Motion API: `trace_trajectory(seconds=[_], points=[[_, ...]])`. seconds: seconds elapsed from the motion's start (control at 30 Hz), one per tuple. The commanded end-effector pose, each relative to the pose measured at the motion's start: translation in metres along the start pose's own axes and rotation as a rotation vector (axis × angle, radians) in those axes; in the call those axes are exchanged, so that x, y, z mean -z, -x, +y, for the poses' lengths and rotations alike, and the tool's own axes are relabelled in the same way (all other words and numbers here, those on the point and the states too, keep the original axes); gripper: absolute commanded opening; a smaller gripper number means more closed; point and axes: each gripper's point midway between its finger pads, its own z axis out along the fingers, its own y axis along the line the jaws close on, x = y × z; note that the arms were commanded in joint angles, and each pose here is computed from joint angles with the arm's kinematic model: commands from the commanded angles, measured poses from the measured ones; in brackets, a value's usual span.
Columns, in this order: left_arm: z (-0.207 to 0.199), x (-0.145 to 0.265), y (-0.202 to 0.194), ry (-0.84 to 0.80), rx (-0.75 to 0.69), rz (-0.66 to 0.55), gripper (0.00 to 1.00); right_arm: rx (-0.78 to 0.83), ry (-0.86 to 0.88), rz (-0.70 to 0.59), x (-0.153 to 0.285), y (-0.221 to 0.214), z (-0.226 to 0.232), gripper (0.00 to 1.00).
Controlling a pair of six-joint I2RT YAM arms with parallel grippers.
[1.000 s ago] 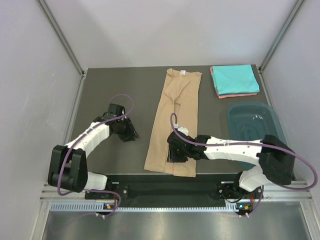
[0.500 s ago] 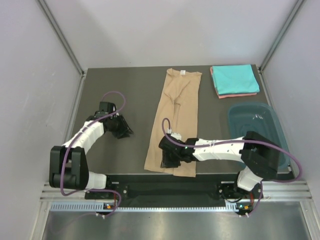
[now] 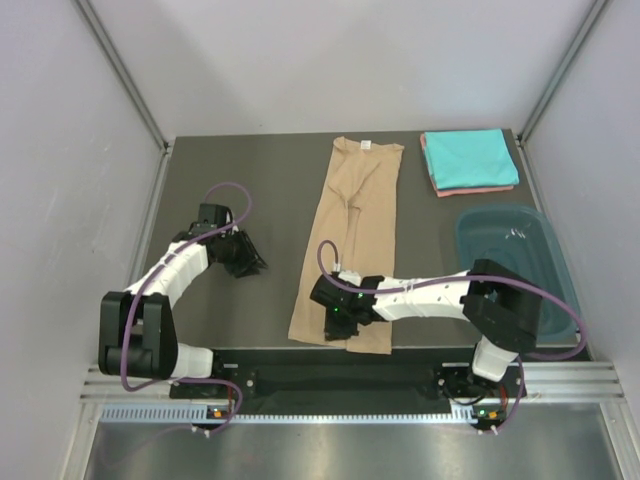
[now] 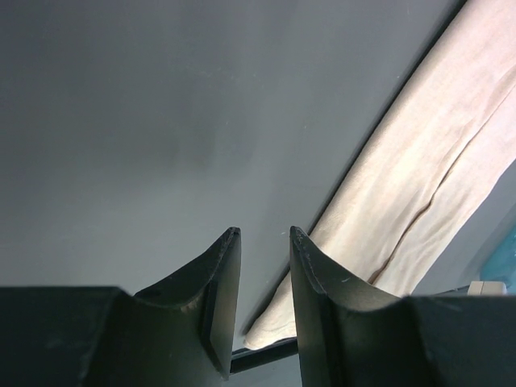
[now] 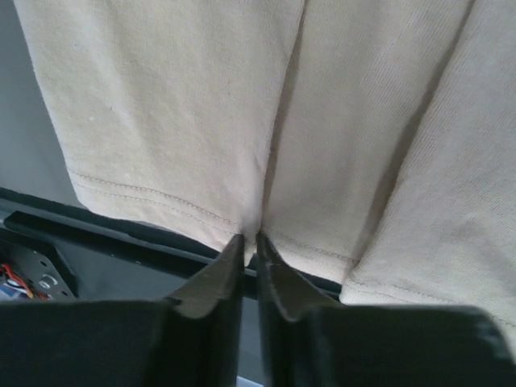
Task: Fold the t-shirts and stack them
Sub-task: Fold the tshirt
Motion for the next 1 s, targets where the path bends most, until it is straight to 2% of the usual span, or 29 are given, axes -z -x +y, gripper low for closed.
trace_trajectory(seconds=[0.0, 0.07, 0.97], points=[[-0.007, 0.003, 0.012, -0.025, -0.030, -0.048, 0.36, -0.008, 0.015, -0.028, 0.006, 0.003, 0.013, 0.07], [-0.007, 0.004, 0.013, -0.022, -0.029, -0.053, 0.36, -0.015, 0.014, -0.038, 0.008, 0.005, 0.012, 0.00], [-0.003, 0.002, 0.016, 0.014, -0.020, -0.052, 0.36, -0.017, 0.008, -0.099, 0.041, 0.007, -0.001, 0.00]])
